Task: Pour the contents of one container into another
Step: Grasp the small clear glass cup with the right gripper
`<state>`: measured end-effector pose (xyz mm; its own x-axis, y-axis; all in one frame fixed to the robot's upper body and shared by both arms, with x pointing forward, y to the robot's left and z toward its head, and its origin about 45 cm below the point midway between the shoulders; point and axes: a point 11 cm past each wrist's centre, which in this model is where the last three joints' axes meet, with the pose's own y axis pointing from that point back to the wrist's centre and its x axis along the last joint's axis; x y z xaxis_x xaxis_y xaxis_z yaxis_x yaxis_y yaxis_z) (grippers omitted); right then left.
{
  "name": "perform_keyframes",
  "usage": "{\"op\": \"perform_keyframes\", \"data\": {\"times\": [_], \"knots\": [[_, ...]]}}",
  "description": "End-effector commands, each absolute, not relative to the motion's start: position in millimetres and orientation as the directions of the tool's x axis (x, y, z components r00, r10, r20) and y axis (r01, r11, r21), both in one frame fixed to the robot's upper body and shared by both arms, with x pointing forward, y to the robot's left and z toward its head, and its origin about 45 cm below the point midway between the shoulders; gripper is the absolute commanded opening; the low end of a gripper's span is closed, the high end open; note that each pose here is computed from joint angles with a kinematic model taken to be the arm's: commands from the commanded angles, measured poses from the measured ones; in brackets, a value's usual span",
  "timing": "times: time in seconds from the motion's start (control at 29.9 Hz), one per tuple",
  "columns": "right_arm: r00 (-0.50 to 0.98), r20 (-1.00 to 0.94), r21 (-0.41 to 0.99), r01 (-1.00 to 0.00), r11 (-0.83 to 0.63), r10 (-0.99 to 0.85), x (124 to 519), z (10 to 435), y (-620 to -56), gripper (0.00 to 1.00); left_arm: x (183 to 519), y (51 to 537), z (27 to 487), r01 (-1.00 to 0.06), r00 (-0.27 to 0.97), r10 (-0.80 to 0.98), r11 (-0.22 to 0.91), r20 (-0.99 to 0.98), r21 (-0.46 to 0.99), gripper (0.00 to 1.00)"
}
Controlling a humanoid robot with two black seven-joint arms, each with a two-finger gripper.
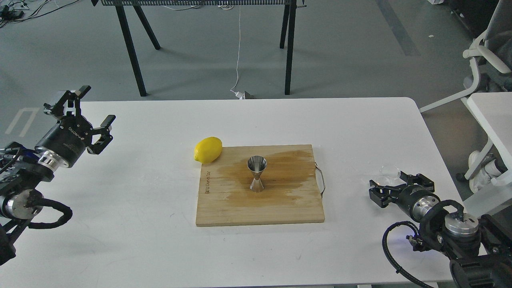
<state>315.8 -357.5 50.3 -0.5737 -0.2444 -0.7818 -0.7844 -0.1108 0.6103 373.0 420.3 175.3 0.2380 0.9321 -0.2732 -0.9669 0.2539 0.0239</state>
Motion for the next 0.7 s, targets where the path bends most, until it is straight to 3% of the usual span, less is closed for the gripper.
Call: {"op": "perform_keyframes", "data": {"times": [0.0,0.1,0.67], "knots": [[-0.571,-0.783,0.608,-0.786,-0.113,-0.245,316.0,50.4,-356.9,0.7,372.2,420.8,174.4,-0.967,0.236,0.932,0.252,-0.274,0.026,0.97],[-0.568,-0.785,0.606,-0.787,-0.115,-0.247,316.1,50.6,-356.7,0.62,372.2,420.8,174.4,-0.967,0.236,0.932,0.252,-0.274,0.026,0.97],[-0.56,-0.79,0.6,-0.79,-0.124,-0.251,315.9,51.5,-355.4,0.44,369.8,424.2,171.0,-0.969,0.225,0.936,0.244,-0.272,0.036,0.98]]}}
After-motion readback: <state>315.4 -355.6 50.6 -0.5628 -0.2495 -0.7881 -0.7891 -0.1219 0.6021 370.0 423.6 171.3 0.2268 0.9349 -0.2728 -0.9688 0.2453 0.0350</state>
